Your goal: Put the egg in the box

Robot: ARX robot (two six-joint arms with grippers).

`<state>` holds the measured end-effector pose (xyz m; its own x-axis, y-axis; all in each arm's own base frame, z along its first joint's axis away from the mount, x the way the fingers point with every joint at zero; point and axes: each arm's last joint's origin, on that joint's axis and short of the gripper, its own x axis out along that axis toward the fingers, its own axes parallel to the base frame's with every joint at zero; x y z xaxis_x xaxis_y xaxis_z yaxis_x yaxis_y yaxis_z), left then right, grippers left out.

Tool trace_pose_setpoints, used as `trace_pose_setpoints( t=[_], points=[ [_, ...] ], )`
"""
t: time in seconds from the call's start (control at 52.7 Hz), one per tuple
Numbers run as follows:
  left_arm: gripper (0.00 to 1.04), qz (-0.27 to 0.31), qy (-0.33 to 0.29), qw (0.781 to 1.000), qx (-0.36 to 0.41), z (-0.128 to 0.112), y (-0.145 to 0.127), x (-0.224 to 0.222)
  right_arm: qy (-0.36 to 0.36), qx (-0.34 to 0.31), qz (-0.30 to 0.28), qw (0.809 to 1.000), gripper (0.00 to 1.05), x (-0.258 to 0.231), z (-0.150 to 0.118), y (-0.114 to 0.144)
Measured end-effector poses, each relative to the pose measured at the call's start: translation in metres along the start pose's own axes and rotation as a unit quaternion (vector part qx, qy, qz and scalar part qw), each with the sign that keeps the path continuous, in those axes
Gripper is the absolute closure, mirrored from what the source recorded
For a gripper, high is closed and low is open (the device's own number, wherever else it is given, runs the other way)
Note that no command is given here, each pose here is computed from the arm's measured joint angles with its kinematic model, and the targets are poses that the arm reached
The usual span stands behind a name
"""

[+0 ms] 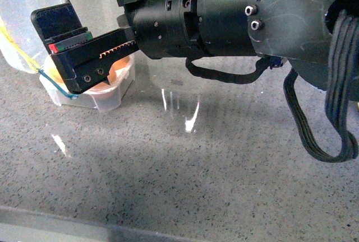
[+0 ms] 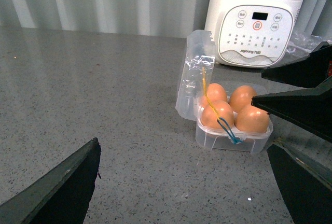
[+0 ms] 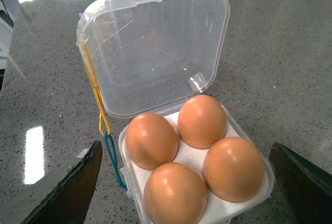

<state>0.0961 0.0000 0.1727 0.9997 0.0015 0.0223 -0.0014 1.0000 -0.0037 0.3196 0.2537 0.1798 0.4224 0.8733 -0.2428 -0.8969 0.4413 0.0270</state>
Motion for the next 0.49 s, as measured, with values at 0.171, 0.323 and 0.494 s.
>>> trace_pose_setpoints(
  t=[0.171,0.323,0.494],
  points=[
    [0.07,0.0,0.0,1.0,0.0,0.0,0.0,0.0,-0.02,-0.005,-0.032,0.999,0.07,-0.026,0.011,-0.007],
    [0.07,0.0,0.0,1.0,0.0,0.0,0.0,0.0,-0.031,-0.003,-0.097,0.995,0.07,-0.061,0.017,-0.022],
    [0.07,0.0,0.0,1.0,0.0,0.0,0.0,0.0,-0.033,0.013,-0.195,0.98,0.07,-0.105,0.015,-0.041]
  ],
)
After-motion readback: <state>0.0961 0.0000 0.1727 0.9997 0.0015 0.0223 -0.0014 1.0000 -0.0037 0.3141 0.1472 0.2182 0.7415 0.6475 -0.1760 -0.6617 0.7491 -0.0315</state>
